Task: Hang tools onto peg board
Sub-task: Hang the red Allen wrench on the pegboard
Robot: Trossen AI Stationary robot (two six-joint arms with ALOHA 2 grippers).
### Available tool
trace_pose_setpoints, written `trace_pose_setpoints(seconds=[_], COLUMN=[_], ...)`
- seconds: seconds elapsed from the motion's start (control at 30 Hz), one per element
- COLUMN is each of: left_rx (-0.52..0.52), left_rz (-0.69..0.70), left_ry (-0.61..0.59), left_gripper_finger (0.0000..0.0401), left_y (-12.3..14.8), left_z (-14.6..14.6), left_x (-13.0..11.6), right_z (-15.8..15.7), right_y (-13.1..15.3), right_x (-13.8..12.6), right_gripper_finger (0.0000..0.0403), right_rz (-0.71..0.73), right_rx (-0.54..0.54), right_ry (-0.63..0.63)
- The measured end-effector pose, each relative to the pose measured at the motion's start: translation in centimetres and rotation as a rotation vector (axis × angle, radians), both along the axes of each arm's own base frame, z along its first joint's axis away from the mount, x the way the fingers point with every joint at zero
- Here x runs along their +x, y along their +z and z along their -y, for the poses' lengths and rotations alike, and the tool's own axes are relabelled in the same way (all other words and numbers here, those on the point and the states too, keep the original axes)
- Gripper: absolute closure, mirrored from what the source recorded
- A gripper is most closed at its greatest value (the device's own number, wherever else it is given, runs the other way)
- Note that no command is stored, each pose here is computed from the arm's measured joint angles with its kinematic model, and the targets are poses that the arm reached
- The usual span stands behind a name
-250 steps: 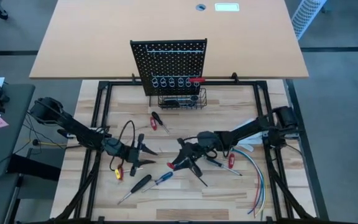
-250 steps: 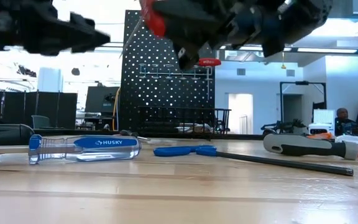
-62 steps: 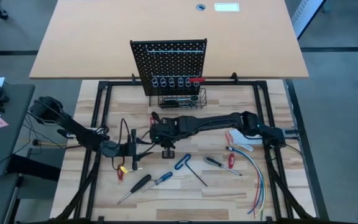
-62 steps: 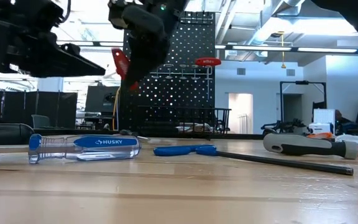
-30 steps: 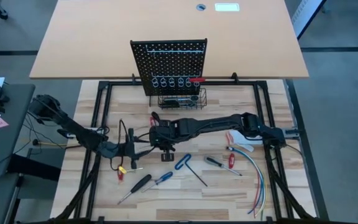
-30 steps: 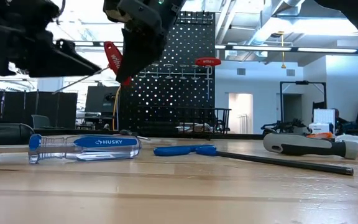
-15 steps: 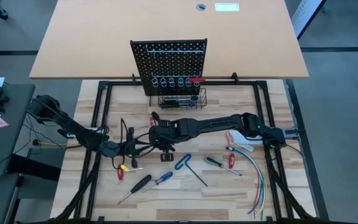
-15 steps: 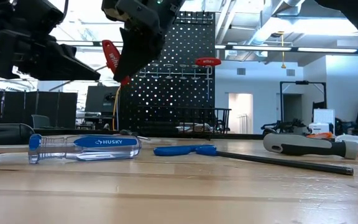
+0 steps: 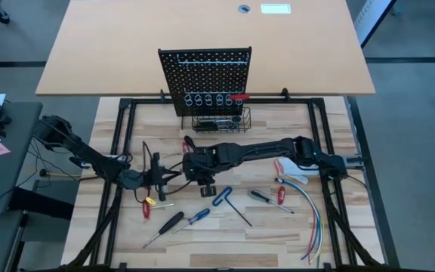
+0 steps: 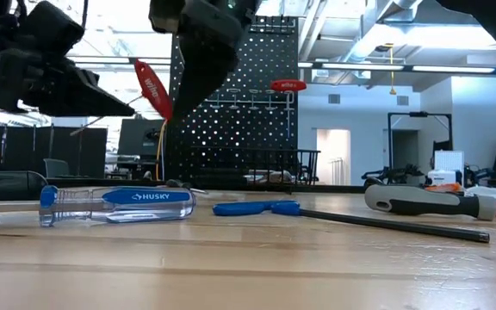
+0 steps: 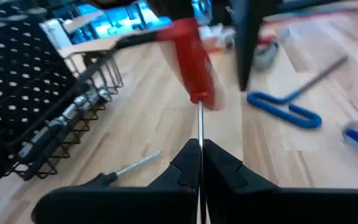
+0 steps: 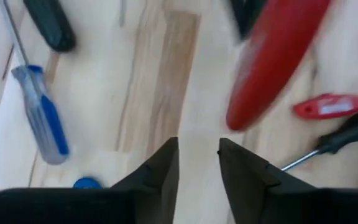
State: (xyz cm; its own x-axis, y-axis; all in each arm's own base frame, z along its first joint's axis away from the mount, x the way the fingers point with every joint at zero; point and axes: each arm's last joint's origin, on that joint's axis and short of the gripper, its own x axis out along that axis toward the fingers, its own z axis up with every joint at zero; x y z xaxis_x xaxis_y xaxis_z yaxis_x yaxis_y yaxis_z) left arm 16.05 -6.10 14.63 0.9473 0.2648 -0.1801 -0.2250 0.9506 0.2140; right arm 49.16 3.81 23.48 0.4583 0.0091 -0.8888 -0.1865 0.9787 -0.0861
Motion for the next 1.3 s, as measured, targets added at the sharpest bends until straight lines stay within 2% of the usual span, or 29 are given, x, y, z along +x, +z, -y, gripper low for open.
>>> trace_pose_setpoints(seconds=[0.2, 0.37, 0.47, 0.57, 0.73, 0.87, 1.13, 1.3], left_rx=[-0.080, -0.077, -0.072, -0.069, -0.056, 0.037, 0.216, 0.295], left_rz=[0.148, 0.209, 0.247, 0.280, 0.395, 0.425, 0.503, 0.506], left_ry=[-0.022, -0.087, -0.112, -0.123, -0.186, -0.214, -0.252, -0.213], left_gripper_finger=[0.0400, 0.0400, 0.0401, 0.0401, 0.0401, 0.0401, 0.0401, 0.0401], left_y=[0.2, 1.1, 1.5, 1.9, 3.3, 4.8, 10.1, 13.6], left_z=[-0.6, -0.3, -0.1, 0.0, 0.1, 0.6, 1.4, 1.5], left_x=[-1.8, -2.2, -2.3, -2.4, -2.4, -1.8, 0.4, 1.7], right_z=[0.3, -0.9, -2.0, -3.3, -5.5, -7.1, -7.0, -6.6], right_y=[-5.7, -7.4, -7.5, -6.1, -3.5, -2.8, -0.1, 3.9], right_x=[-1.0, -2.0, -3.2, -4.8, -7.0, -8.5, -8.5, -8.7], right_gripper_finger=[0.0251, 0.0248, 0.0252, 0.0256, 0.0260, 0.0261, 0.0256, 0.0214], right_rz=[-0.087, 0.079, 0.200, 0.362, 0.791, 1.088, 1.270, 1.401], right_rx=[0.029, 0.062, 0.031, -0.037, -0.092, -0.140, -0.327, -0.371], right_ry=[-0.051, -0.073, -0.094, -0.129, -0.131, -0.079, -0.024, -0.027])
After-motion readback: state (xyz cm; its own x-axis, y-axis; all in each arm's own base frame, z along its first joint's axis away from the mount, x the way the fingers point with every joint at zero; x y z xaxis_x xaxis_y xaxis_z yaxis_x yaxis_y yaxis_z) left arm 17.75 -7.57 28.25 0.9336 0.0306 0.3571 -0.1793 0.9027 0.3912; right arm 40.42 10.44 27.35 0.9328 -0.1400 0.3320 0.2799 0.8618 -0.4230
